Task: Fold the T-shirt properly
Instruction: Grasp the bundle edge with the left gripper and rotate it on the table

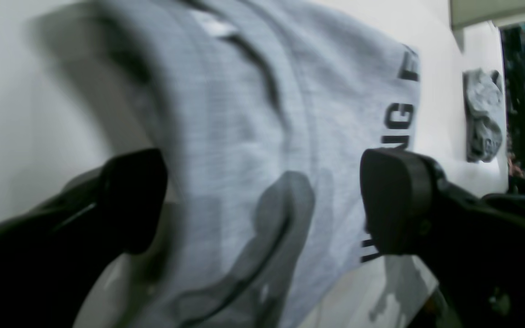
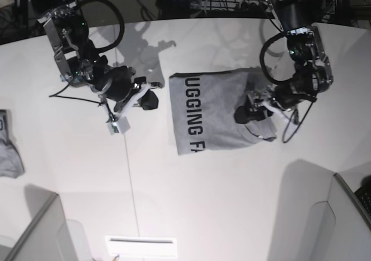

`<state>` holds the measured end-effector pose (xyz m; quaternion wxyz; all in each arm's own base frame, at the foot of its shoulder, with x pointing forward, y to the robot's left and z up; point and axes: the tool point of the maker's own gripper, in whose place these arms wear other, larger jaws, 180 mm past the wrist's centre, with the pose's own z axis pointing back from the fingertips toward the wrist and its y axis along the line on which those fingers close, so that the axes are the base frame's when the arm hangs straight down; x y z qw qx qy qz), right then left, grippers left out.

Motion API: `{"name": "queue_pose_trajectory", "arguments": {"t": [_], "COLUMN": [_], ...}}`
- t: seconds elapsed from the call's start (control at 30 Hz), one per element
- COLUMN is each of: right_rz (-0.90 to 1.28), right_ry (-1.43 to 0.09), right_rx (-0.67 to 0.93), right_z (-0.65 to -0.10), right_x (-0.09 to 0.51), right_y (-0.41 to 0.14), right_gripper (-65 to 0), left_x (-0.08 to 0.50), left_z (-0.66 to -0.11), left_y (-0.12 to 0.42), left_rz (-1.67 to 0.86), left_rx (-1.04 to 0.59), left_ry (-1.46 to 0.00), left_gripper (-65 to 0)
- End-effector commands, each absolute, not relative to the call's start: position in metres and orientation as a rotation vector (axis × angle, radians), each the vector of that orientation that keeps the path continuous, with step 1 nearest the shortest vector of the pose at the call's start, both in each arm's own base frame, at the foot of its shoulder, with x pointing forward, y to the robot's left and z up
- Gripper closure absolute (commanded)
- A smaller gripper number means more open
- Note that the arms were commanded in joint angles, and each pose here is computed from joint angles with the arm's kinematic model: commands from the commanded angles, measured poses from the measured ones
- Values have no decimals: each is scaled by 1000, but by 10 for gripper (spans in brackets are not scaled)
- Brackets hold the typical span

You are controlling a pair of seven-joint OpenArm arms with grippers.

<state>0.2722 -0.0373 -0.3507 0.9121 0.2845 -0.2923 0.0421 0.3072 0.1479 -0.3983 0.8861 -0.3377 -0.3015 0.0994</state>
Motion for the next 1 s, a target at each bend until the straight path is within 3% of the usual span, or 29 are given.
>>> {"name": "queue_pose_trajectory", "arguments": {"t": [0.0,0.3,0.33,0.4,0.5,0.63,0.97], "right_rz": [99,27,10,-9,-50,-109,-227], "right_ry": [-649,-681,-689,-703,-709,-714,-703], "right_rx": [596,579,571,563,539,506,435], "right_z": [-338,-333,-332,-329,-331,-334,-347], "right_x": [280,278,279,280,278,275,258], "right_y": [-38,-60,-66,-73,-89,-110,-151], "right_gripper": [0,0,0,0,0,0,0], "left_x": [317,308,306,305,304,306,299], "left_z": [-386,-410,-411,-413,-413,-411,-423], "left_y": [145,149,152,155,155,162,143], "left_rz": [182,238,236,233,231,216,11], "left_rx": [-720,-729,-720,-713,-712,-693,-580], "left_ry": [-665,-594,-590,-585,-579,-583,-410], "left_gripper": [-650,-650,-620,-505,-273,-13,0]}}
